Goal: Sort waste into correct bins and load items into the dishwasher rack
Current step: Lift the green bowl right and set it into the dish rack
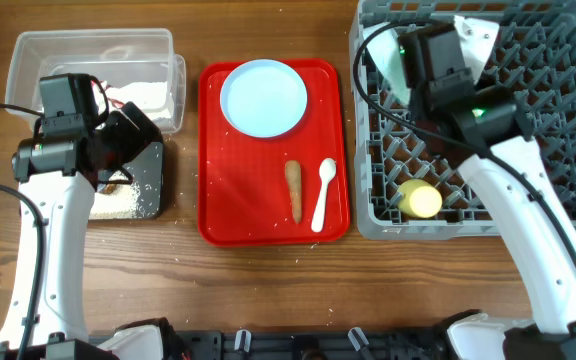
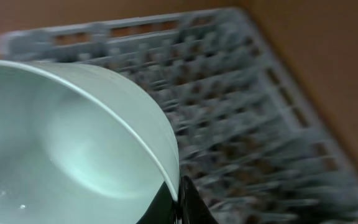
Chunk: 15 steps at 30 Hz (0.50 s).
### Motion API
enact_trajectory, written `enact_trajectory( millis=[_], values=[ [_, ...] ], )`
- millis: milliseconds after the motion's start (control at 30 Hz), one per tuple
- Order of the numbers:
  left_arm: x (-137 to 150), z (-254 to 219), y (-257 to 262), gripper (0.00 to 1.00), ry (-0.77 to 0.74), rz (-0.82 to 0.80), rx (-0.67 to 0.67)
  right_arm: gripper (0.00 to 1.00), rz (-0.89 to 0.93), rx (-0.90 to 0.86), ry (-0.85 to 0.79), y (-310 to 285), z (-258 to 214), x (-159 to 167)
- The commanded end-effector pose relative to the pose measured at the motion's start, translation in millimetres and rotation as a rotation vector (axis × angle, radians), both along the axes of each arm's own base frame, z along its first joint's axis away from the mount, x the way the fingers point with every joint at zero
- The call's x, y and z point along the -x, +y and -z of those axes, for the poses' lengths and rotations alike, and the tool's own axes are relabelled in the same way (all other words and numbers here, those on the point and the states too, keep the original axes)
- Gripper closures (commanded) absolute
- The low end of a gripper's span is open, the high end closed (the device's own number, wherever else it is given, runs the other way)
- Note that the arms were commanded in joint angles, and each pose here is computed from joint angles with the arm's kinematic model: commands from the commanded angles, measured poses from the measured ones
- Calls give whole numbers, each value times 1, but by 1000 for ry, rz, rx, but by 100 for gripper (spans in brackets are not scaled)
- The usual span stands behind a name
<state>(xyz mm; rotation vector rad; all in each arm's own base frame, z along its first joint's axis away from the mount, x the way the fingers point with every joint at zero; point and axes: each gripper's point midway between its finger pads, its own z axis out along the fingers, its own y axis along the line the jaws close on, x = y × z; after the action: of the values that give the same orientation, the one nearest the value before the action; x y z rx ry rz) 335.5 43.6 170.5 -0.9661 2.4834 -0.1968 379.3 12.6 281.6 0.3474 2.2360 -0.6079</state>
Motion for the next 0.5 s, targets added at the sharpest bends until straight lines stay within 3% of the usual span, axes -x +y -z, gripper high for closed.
enact_trajectory(
  millis=[0,233,467],
  values=[
    [-2,-8,4,0,-23,-9,-9,96,-1,247,120,-12,12,-9],
    [-2,-8,4,0,-23,-9,-9,96,-58,637,426,-20,57,-32],
    [-2,-8,4,0,-23,-9,-9,96,-103,751,420,6,66,-54]
  ],
)
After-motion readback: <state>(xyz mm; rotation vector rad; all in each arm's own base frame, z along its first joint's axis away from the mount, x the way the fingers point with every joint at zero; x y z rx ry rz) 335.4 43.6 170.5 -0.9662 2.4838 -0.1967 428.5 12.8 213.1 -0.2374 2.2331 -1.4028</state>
